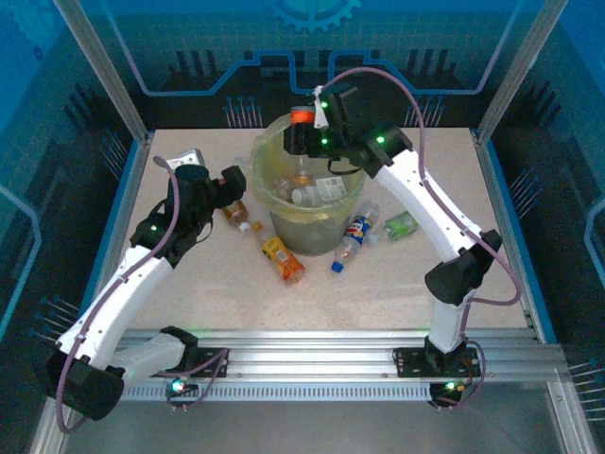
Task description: Put the plastic bottles in the bin
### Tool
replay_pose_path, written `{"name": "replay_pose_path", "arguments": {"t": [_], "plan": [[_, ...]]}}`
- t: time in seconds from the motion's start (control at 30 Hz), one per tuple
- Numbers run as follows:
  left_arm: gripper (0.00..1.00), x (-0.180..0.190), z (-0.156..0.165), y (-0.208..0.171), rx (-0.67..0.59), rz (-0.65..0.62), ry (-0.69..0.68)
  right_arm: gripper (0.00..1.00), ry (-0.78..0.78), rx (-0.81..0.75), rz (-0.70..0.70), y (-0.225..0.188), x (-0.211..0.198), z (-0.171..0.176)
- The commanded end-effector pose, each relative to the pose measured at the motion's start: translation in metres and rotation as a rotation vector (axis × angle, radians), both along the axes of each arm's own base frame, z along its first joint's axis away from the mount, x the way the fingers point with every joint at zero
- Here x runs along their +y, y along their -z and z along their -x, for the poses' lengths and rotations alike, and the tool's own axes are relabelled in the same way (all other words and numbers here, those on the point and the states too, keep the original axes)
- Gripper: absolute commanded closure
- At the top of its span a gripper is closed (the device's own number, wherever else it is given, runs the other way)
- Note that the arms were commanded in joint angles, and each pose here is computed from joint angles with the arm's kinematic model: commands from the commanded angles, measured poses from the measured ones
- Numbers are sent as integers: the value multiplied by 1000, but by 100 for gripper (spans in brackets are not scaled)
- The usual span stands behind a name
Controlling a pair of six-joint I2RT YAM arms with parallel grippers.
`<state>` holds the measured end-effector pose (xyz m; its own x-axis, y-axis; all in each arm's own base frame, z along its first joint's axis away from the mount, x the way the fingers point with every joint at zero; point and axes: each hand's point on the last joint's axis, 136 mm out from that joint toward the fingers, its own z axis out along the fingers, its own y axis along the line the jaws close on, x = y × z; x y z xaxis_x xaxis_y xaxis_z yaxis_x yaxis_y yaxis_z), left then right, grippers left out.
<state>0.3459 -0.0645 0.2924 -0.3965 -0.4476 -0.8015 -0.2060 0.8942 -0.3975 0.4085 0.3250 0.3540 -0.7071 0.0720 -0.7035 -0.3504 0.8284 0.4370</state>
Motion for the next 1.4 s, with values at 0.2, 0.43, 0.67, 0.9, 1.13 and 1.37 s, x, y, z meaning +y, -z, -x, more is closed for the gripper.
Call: {"name": "replay_pose_path", "arguments": {"t": [0.2,0.43,0.67,0.9,1.13,1.37], "plan": [[1,5,6,1,0,21,-15,52,-24,62,99,41,27,1],[1,4,4,3,6,23,-14,46,-27,132,133,73,33,1],[1,4,3,4,8,23,-16,28,-11,169,162,89,29,3],[1,4,3,5,13,25,-17,21,-5,168,166,86,24,6],[1,5,3,8,19,19,-22,20,3,133,168,66,11,14],[1,8,0,19,48,26,-35,4,40,65,169,33,-17,31]]}}
